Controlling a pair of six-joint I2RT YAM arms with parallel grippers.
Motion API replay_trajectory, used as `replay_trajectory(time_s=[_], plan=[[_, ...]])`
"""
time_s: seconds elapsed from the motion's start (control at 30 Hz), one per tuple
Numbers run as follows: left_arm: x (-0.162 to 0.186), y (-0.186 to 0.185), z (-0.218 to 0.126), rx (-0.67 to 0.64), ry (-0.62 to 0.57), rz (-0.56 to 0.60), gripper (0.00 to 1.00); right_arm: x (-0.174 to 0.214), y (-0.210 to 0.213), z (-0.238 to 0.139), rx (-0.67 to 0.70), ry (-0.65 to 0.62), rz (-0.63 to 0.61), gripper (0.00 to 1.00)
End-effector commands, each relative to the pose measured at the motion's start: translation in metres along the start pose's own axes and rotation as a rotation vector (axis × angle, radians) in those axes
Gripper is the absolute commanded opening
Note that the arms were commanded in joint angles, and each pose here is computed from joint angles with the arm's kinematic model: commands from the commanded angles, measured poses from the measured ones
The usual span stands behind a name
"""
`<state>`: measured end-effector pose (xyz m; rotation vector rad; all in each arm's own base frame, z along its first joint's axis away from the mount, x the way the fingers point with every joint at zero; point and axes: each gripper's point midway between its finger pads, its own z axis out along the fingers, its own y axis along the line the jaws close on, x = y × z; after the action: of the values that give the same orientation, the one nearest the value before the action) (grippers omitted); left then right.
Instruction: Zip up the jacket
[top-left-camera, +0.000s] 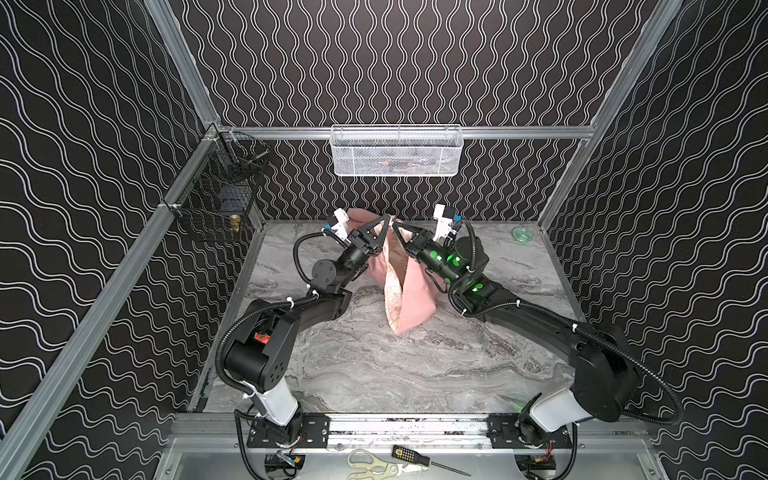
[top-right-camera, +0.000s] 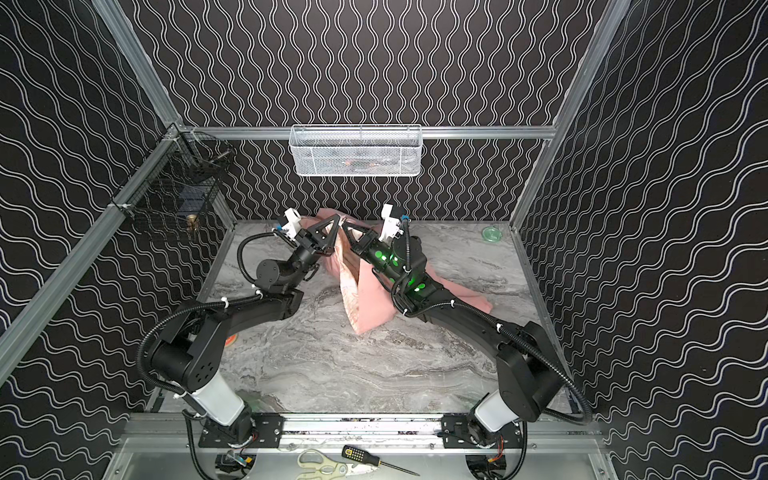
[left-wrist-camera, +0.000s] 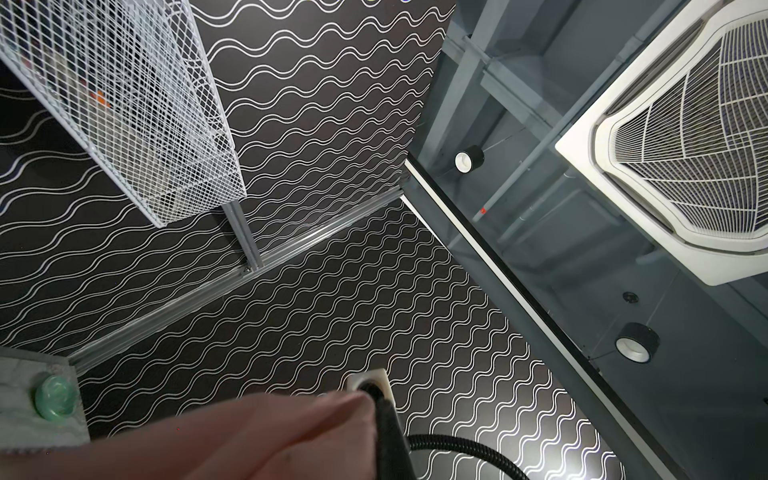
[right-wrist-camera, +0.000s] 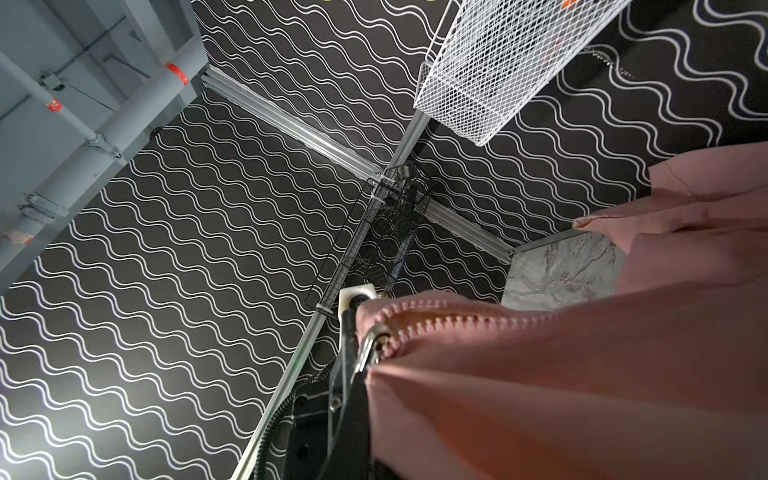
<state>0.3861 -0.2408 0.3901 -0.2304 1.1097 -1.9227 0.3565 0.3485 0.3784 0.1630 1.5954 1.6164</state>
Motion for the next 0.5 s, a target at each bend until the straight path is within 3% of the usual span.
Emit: replay_trajectory(time_s=[0.0, 0.47], plan=[[-0.0263, 0.0019, -0.0024, -0.027, -0.138, 0.008, 0.0, 0.0401, 0.0055, -0.0107, -0.055, 0.225, 0.098, 0.0], [-0.0236, -0.0019, -0.0032, -0.026, -0.127, 0.017, 0.0, 0.0355, 0.0066, -0.014, -0.1, 0.245, 0.216, 0.0]])
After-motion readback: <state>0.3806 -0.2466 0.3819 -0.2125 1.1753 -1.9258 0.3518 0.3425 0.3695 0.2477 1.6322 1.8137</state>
